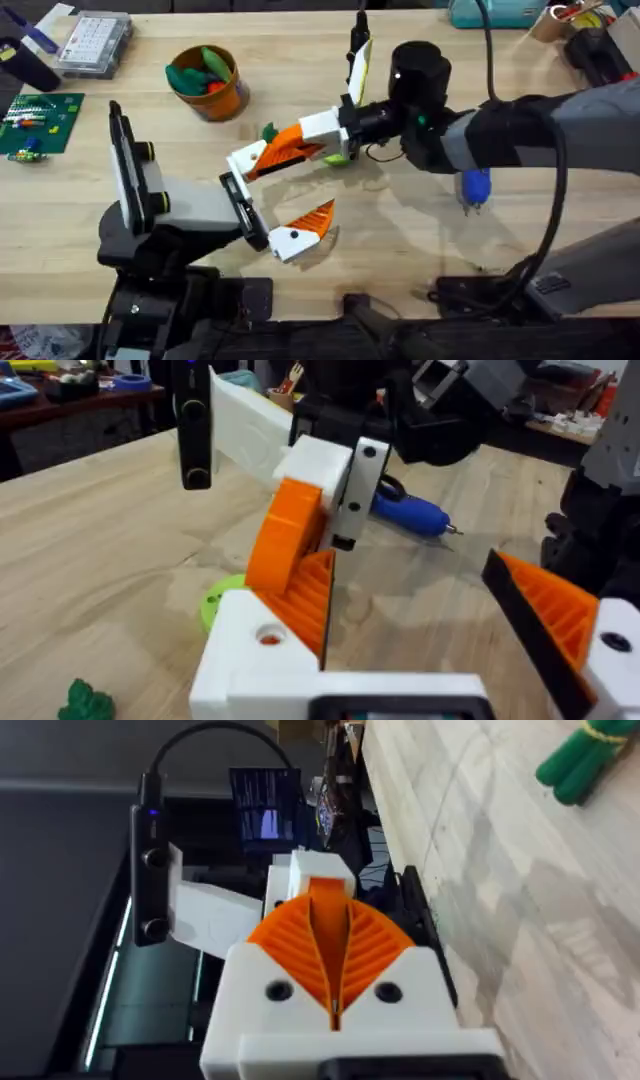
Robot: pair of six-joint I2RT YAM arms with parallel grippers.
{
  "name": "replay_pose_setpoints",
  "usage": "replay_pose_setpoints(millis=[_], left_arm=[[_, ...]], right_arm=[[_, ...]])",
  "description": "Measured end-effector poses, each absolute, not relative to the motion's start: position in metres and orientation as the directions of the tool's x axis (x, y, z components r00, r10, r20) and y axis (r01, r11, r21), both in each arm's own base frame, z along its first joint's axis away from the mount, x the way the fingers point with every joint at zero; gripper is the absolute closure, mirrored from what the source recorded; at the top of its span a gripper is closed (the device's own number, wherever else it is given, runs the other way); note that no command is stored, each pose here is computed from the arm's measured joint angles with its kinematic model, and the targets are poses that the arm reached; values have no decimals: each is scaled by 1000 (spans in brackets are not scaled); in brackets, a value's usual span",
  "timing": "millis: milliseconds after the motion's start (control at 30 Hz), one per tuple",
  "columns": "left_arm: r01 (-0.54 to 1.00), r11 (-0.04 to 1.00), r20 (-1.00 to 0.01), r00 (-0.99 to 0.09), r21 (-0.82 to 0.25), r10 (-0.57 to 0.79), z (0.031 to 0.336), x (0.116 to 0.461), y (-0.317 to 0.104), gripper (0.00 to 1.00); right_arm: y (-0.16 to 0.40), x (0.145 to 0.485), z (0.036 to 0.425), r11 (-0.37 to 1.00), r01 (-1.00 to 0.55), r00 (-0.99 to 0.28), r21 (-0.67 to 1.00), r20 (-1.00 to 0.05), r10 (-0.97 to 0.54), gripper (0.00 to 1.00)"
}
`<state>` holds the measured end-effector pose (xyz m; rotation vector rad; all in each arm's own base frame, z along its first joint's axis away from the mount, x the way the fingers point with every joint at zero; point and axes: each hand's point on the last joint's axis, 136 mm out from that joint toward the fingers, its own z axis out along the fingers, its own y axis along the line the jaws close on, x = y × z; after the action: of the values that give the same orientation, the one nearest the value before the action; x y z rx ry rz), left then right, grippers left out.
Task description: Pick up the gripper from the table and insert it into the empty holder that is missing its gripper. Then pick up a screw, insert it into the mounting hole, and use the screwdriver to tighten it. Finally, clean up the table by picking up the vegetable and placing it into the bucket.
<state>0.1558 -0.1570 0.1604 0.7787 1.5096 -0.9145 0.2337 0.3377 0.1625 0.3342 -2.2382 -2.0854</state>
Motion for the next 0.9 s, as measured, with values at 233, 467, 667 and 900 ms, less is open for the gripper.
replay_pose_setpoints(millis=[233,467,667,900], left_arm=[[869,479,-992,-129,-121,-17,160,156,-157,10],[856,506,-993,-113,-104,-13,161,161,-154,10],[852,514,-994,-112,-102,-13,161,162,-153,10],[852,514,-994,-110,-101,-12,161,162,-153,10]], right_arm=[[345,237,165,59,-155,-972,986,-142,-187,987],[352,240,170,51,-220,-962,974,-208,-176,987],[354,240,170,51,-245,-958,968,-233,-169,987],[355,240,170,51,-252,-956,966,-240,-168,864]])
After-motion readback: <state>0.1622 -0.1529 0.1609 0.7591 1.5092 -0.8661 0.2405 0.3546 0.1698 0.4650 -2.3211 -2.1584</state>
